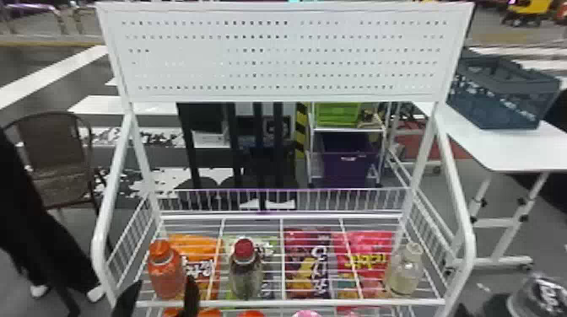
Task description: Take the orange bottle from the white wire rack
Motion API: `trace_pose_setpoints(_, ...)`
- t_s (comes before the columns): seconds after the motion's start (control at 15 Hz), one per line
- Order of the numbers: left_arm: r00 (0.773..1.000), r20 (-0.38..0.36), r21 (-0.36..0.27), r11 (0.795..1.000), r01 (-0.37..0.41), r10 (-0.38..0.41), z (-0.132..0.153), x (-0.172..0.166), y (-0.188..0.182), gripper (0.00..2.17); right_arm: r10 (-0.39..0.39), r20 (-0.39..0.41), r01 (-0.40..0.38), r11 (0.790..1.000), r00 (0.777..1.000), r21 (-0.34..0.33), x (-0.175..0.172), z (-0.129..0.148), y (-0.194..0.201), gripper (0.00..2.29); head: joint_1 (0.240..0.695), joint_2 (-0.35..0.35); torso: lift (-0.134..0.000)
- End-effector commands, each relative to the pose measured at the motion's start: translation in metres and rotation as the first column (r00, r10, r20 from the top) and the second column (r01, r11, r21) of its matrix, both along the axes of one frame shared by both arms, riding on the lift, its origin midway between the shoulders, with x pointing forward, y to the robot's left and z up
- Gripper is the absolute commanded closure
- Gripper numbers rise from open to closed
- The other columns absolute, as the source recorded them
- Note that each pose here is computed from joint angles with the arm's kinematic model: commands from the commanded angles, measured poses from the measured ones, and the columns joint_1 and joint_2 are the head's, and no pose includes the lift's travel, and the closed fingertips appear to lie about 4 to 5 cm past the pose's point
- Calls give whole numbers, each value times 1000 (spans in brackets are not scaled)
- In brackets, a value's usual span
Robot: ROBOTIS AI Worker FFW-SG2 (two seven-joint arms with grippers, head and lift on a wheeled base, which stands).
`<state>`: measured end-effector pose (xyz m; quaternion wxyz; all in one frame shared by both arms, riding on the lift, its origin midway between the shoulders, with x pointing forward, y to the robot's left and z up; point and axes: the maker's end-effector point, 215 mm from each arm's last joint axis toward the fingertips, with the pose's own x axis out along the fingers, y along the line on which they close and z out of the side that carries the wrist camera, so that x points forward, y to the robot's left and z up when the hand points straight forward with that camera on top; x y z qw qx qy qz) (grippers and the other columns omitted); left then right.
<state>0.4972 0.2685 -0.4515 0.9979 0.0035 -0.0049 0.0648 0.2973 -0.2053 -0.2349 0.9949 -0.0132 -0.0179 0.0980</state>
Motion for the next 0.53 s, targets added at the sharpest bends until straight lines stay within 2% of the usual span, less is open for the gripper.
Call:
trace_pose_setpoints(0.0,1000,26,-11,1000,2,-2,14,12,2,83,-3,1,3,1000,1000,-1,0,1,-1,863,499,0,0)
trace_pose_setpoints(0.2,999,48,-20,1000,13,-12,26,26,0,83,-2,-2,2,1000,1000,-4,-1,1,-1,863,499,0,0)
trace_pose_setpoints(0.27,999,46,-16,999,28,-27,27,29,-3,164,-4,0,4,1000,1000,-4,-1,2,-2,863,499,0,0)
trace_pose_setpoints(0.33,998,39,-11,999,48,-47,26,32,-5,606,-4,1,4,1000,1000,-5,-1,2,-2,863,499,0,0)
trace_pose_setpoints(0.47,999,26,-21,999,34,-33,24,32,0,1723,-3,1,3,1000,1000,-7,-1,3,-2,863,499,0,0)
